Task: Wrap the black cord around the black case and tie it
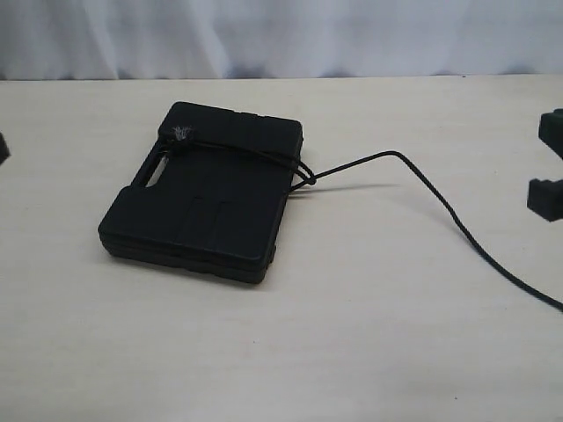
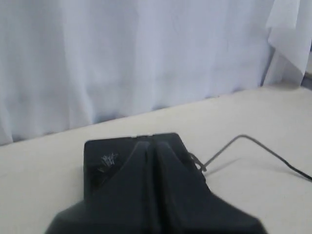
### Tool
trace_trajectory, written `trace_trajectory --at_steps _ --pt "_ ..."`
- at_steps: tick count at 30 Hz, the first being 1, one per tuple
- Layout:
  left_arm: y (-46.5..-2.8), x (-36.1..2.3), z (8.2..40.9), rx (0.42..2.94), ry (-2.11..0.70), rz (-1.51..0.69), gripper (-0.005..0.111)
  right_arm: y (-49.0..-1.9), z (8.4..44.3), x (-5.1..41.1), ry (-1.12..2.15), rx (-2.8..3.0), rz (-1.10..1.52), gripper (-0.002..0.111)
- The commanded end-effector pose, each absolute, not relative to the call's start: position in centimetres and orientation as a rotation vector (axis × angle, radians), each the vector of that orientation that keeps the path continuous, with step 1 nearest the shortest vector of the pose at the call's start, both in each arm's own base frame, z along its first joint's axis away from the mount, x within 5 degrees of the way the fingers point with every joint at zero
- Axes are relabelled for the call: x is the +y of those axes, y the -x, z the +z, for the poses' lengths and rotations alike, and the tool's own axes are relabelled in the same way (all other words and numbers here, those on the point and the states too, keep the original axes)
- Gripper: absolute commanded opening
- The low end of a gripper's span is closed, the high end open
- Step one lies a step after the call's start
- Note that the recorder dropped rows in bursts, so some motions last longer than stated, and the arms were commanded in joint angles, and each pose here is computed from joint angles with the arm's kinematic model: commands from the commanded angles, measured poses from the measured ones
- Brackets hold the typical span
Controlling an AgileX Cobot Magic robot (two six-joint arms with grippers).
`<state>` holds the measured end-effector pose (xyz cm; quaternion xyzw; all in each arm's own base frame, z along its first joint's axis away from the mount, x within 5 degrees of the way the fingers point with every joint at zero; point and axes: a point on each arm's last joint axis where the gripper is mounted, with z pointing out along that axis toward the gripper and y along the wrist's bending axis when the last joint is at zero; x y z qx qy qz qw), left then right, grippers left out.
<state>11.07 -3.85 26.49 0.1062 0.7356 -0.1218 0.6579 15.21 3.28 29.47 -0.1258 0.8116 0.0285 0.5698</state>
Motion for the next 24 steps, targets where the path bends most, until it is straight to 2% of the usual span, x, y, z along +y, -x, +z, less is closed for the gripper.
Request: trace_trajectory --at_steps 1,17,24 --pt "-9.2 -3.1 26.1 1.565 -0.211 -0.291 0.000 -13.8 28.0 3.1 0.291 1.840 0.081 0.004" --pt "-8.2 -2.7 26.6 1.504 -0.207 -0.303 0.000 -11.9 26.8 2.4 0.268 1.799 0.070 0.004" --pt "-8.2 -2.7 26.6 1.504 -0.207 -0.303 0.000 -8.5 22.9 1.0 0.138 1.693 0.054 0.004"
